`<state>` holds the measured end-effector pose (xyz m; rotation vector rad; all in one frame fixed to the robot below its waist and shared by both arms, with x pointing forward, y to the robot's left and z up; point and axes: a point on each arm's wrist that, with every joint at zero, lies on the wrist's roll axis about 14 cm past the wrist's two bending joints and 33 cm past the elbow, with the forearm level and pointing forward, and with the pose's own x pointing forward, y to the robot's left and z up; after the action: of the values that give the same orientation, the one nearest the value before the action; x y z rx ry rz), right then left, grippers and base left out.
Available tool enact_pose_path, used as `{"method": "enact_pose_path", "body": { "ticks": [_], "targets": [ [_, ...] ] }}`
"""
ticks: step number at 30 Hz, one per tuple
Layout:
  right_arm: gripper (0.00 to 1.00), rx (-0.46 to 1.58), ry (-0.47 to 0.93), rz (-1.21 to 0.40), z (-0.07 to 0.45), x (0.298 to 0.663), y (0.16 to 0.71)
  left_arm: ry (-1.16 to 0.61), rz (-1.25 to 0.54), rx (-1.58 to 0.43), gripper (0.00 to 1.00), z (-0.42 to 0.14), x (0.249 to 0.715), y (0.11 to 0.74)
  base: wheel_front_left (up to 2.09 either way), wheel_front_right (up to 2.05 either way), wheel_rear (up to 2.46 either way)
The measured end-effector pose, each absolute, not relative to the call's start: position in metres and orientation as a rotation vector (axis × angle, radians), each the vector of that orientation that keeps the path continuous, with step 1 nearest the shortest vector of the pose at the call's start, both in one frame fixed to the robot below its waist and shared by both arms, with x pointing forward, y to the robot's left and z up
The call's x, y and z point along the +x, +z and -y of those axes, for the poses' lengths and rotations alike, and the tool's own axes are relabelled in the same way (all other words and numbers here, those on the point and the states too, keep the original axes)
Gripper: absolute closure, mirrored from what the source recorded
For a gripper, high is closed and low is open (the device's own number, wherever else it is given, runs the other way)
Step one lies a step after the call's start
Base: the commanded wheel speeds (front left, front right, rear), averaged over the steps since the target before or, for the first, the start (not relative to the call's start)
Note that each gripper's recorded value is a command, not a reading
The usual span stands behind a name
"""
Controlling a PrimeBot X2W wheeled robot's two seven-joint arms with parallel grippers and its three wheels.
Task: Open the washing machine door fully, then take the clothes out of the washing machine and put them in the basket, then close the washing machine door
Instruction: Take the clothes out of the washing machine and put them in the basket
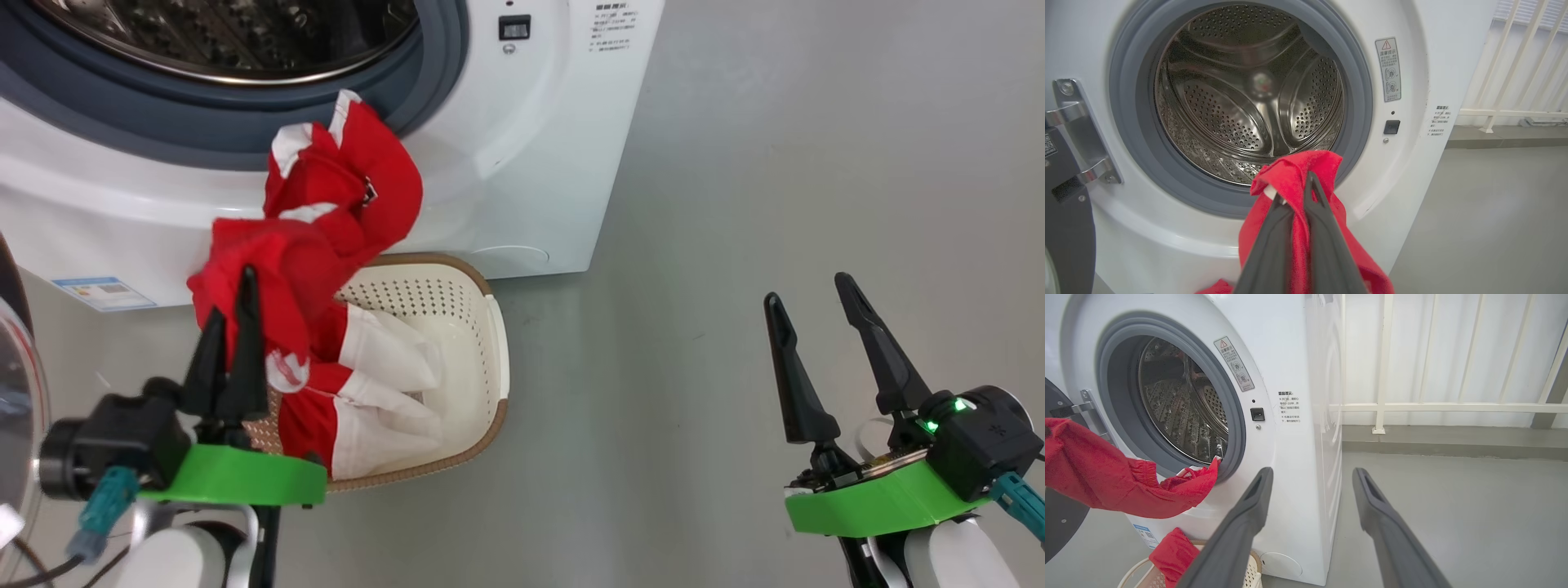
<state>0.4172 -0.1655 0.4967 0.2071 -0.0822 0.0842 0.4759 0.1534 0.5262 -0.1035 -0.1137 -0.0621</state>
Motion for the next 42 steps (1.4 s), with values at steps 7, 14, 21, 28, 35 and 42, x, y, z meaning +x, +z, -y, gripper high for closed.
{"method": "enact_pose_path", "body": {
  "ticks": [7, 14, 21, 28, 35, 42],
  "targets": [
    [0.0, 0.205, 0.073, 0.056, 0.168, 0.418, 0.487, -0.073, -0.055, -0.124, 1.0, -0.142, 0.49, 0.462, 0.0, 0.0, 0.0],
    [0.0, 0.201, 0.059, 0.03, 0.173, 0.418, 0.477, -0.077, -0.204, -0.146, 1.0, -0.132, 0.501, 0.409, 0.0, 0.0, 0.0],
    [0.0, 0.198, 0.056, 0.016, 0.174, 0.422, 0.472, -0.066, -0.369, -0.166, 1.0, -0.128, 0.502, 0.358, 0.0, 0.0, 0.0],
    [0.0, 0.193, 0.048, -0.005, 0.176, 0.428, 0.462, -0.073, -0.49, -0.167, 1.0, -0.121, 0.508, 0.322, 0.0, 0.0, 0.0],
    [0.0, 0.189, 0.035, -0.027, 0.181, 0.432, 0.452, -0.074, -0.581, -0.18, 1.0, -0.116, 0.509, 0.295, 0.0, 0.0, 0.0],
    [0.0, 0.188, 0.043, -0.047, 0.179, 0.44, 0.442, -0.057, -0.693, -0.206, 1.0, -0.114, 0.507, 0.264, 0.0, 0.0, 0.0]
  ]
}}
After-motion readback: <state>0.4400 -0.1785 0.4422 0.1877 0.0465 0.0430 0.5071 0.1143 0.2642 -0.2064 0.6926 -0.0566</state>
